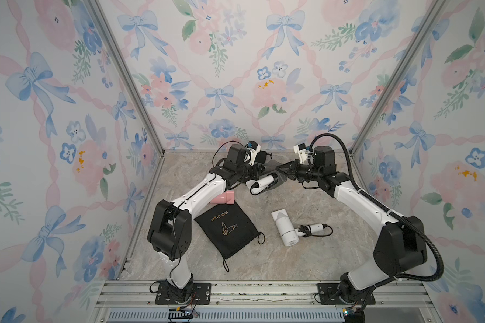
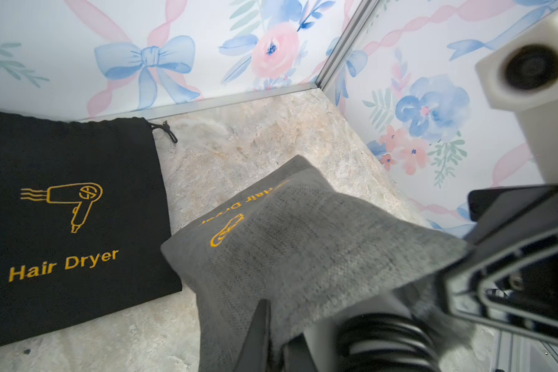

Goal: Pack away hair dryers
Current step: Adjust the drawstring bag at the center of the board.

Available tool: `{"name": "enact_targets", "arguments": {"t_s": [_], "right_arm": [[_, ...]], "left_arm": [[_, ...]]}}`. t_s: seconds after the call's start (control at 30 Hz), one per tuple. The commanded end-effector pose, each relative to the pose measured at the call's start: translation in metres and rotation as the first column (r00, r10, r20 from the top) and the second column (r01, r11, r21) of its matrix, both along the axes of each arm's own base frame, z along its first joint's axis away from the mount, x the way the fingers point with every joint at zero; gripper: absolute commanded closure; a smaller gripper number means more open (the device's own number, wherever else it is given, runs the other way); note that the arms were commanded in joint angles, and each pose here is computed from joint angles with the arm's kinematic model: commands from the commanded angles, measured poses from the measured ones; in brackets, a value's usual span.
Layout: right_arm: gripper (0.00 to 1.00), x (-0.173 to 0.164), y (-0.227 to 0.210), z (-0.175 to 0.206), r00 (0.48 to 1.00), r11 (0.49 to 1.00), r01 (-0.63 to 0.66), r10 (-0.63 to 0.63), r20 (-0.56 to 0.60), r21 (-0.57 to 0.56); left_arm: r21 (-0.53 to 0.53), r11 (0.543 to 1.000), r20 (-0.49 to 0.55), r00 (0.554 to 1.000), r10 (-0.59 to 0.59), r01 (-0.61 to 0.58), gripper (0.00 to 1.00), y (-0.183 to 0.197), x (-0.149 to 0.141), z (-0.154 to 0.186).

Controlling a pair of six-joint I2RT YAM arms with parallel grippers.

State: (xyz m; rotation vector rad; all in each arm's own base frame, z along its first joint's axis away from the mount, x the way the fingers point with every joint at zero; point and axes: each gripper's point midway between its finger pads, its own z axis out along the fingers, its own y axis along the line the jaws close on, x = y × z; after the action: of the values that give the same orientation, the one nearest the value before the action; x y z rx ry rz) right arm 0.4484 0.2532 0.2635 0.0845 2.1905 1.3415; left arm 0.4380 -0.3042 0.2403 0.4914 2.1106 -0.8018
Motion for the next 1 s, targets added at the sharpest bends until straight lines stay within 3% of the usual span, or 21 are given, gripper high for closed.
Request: {"name": "enact_targets", "arguments": {"t_s": [0.0,0.13,0.27,0.4,0.53,0.73,0.83,0.97], "right_arm": [[1.0,0.012,-0.027,0.006,0.994,0.994,0.107,-0.107,0.02,-0.02],[1.0,0.01,-0.038,-0.02,0.99,0.98,0.137,-0.141,-0.014,-0.143],[1.0,0.006,-0.04,-0.033,0.991,0.965,0.12,-0.131,-0.03,-0.233],[1.0,-0.002,-0.034,-0.019,0.995,0.974,0.096,-0.102,-0.019,-0.206],[1.0,-0.007,-0.024,0.009,0.997,0.995,0.074,-0.075,-0.008,-0.069],[1.0,0.003,-0.025,0.018,0.996,0.996,0.087,-0.087,-0.015,0.019],[1.0,0.006,-0.029,0.009,0.995,0.994,0.102,-0.103,-0.019,-0.022],[1.0,0.009,-0.042,-0.021,0.99,0.981,0.131,-0.138,-0.038,-0.143]], "left_arm": [[-0.04,0.998,0.026,0.999,0.04,-0.039,0.91,0.011,0.007,0.031],[-0.092,0.996,0.054,0.999,0.007,-0.002,0.9,0.004,-0.001,0.06],[-0.104,0.994,0.057,0.998,-0.009,0.015,0.9,-0.002,-0.004,0.065],[-0.069,0.998,0.012,1.0,0.001,0.0,0.9,-0.003,0.003,0.035],[-0.023,1.0,-0.054,0.998,0.01,-0.011,0.91,-0.006,0.012,-0.007],[0.021,1.0,-0.087,0.996,0.016,-0.014,0.9,-0.007,0.02,-0.037],[0.014,1.0,-0.09,0.996,0.011,-0.009,0.9,-0.009,0.02,-0.036],[-0.02,1.0,-0.053,0.999,-0.011,0.01,0.9,-0.012,0.016,-0.011]]}}
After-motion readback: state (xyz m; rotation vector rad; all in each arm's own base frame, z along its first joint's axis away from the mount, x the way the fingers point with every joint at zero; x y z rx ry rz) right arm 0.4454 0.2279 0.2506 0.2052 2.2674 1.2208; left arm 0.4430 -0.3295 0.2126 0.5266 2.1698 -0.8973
